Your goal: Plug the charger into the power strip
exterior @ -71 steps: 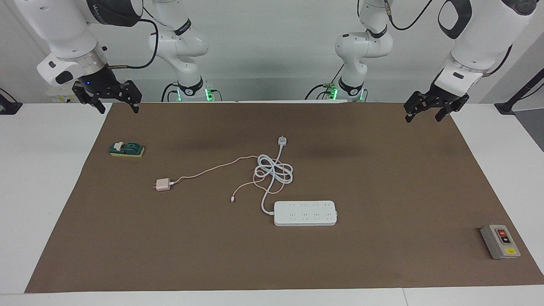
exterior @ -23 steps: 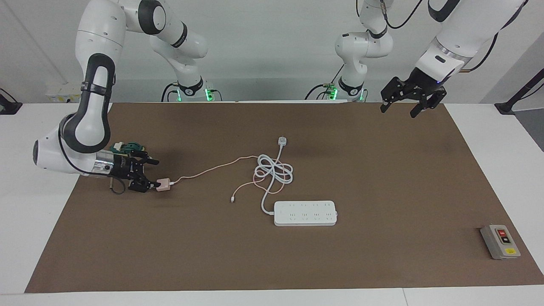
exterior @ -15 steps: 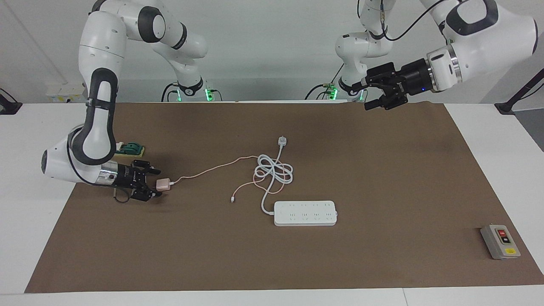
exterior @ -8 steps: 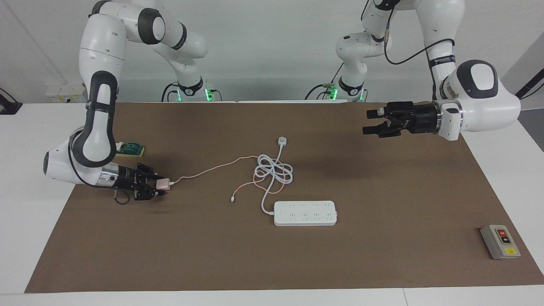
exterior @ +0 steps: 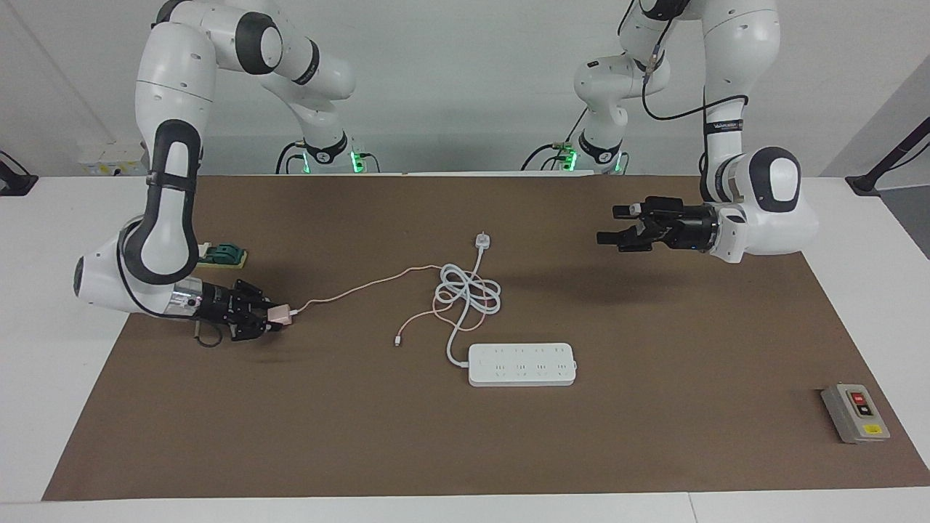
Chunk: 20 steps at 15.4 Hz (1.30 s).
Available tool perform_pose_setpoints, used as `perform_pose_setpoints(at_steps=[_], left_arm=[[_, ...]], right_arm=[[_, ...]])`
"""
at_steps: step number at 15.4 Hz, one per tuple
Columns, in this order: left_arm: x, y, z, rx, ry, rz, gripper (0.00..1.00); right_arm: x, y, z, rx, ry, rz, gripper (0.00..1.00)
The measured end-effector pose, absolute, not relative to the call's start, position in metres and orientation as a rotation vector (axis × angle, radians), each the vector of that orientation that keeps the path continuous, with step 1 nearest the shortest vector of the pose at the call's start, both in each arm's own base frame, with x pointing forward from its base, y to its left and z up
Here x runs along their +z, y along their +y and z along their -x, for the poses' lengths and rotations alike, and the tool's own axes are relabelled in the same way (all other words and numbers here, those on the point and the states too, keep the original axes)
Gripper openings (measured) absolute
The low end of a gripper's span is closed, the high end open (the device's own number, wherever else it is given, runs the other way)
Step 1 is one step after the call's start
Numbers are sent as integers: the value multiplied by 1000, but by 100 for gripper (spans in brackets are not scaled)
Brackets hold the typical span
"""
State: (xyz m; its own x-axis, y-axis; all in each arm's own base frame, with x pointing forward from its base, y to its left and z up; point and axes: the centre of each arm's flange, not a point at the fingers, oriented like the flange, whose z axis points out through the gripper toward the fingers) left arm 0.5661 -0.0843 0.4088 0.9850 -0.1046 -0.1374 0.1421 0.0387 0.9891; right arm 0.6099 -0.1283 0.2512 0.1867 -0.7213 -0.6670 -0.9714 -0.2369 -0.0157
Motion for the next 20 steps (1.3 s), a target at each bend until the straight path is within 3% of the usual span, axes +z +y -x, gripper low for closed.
perform_pose_setpoints(at_steps=[7, 13, 20], left_arm=[[390, -95, -568, -117, -16, -1527, 100], [378, -126, -568, -124, -5, -1581, 100], [374, -158, -566, -106, -30, -1630, 100]], right_arm=[[357, -14, -649, 761, 1629, 2050, 47], [441, 99, -638, 787, 1633, 2013, 47], [483, 221, -625, 782, 1642, 1963, 47]])
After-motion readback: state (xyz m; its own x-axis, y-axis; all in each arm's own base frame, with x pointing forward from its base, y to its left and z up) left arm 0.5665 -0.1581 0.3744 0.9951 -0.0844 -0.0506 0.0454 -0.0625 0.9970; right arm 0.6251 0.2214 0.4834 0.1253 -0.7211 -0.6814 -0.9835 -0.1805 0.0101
